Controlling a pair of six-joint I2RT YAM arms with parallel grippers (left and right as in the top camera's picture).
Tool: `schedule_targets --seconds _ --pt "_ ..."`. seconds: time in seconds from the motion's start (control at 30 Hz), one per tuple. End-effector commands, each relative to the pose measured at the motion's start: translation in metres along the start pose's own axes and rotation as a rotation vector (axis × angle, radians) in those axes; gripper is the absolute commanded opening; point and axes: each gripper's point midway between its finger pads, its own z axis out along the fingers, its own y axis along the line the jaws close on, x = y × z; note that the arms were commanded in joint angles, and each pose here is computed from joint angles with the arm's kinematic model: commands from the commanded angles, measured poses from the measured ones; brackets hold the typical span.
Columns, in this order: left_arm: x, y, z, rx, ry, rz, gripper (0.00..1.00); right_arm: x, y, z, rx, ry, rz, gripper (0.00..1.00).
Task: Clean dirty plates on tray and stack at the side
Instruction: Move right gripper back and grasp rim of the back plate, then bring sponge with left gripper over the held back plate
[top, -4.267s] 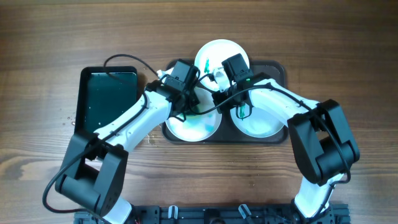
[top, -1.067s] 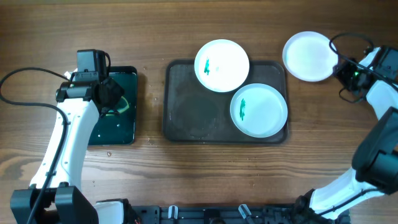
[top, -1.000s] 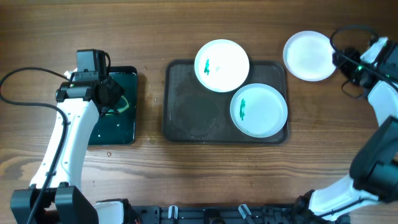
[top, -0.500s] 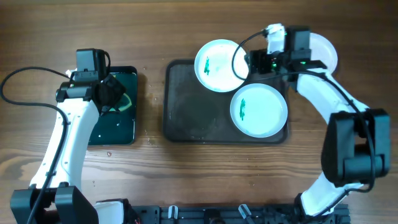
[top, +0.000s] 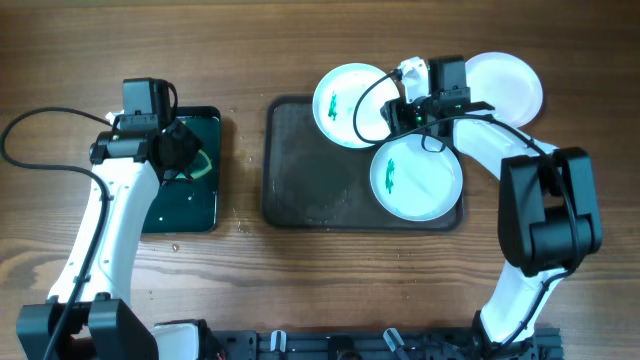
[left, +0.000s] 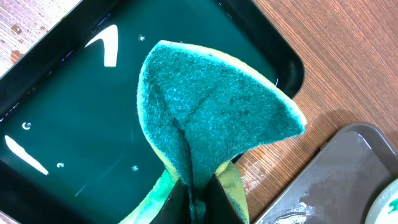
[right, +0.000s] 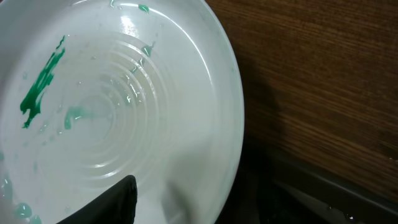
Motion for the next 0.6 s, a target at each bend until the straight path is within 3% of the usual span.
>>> schedule_targets --seconds 0.0,0.03,0.07,0.27,0.5,0.53,0.57 --pt "-0.002 0.0 0.001 0.005 -0.001 0.007 0.04 0.005 0.001 0.008 0.005 0.01 -0.02 0.52" --pt "-0.002 -0.001 0.001 0.008 -0.003 0.007 0.04 0.005 0.002 0.009 0.004 0.009 -0.022 0.47" --pt "-0.003 -0.002 0.001 0.011 -0.007 0.006 0.04 0.005 0.005 0.009 0.0 0.01 -0.026 0.36" --pt "-0.004 -0.002 0.001 0.013 -0.009 0.006 0.04 0.009 0.03 0.014 -0.033 0.036 -0.034 0.04" --pt "-0.004 -0.002 0.001 0.013 -0.009 0.006 0.04 0.043 0.07 0.004 -0.094 0.199 -0.031 0.04" --pt "-0.003 -0.003 0.001 0.014 -0.008 0.006 0.04 0.045 0.075 0.002 -0.101 0.211 -0.037 0.06" --pt "-0.003 -0.004 0.001 0.02 -0.002 0.006 0.04 0.045 0.079 0.001 -0.106 0.215 -0.044 0.17"
